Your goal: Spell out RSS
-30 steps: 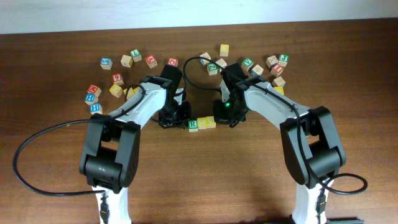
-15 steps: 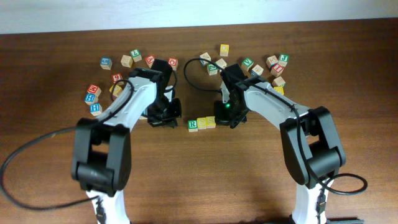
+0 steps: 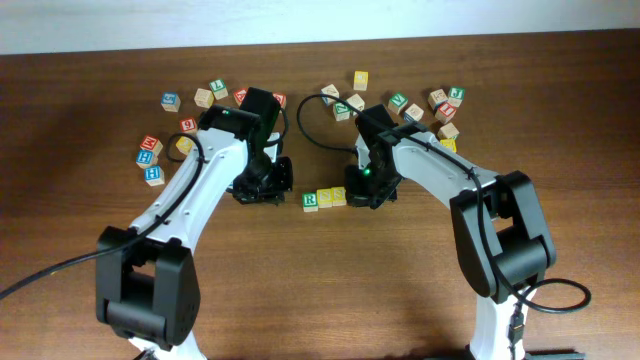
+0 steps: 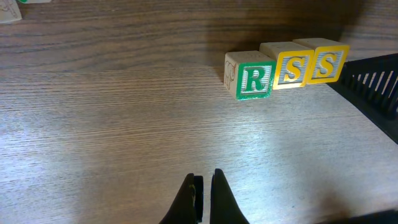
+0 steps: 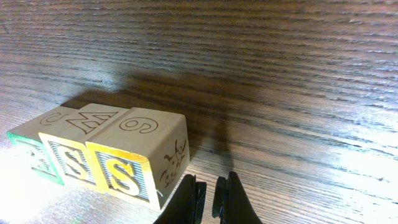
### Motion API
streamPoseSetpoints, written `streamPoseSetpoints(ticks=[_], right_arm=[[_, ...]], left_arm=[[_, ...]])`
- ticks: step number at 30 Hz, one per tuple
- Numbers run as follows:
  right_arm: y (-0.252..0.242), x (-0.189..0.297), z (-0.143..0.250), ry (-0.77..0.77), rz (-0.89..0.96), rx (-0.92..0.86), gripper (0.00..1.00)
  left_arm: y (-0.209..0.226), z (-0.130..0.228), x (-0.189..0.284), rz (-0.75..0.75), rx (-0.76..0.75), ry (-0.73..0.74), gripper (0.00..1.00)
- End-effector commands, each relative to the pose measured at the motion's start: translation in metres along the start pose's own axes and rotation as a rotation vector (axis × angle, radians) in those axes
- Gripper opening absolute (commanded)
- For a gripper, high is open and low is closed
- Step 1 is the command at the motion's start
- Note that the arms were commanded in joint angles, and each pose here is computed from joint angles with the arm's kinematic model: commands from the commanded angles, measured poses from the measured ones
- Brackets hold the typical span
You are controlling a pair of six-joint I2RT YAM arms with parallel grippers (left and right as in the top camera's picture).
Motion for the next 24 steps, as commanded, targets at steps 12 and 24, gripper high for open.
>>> streamPoseSetpoints(ticks=[12,24], right_arm=[[0.004,-0.001,-0.001,-0.014,-0.014,0.007,0.04],[0.003,-0.001,-0.001,-0.016,-0.005,0.007,0.04]], left_arm=[[-0.011,0.021,-0.002,-0.003,-0.020,0.086,0.00],[-0.024,0.042,-0.077,-0.012,0.061,0.053,0.00]])
Point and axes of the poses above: each gripper's point midway between its finger pads, its own x axis back along the fingers, its own y axis along the line the jaws close on, z = x × y, the point moved 9 cm from there along x, back along the fingers, and after that the axes turned 2 degrees about x, right-handed, at the moved point
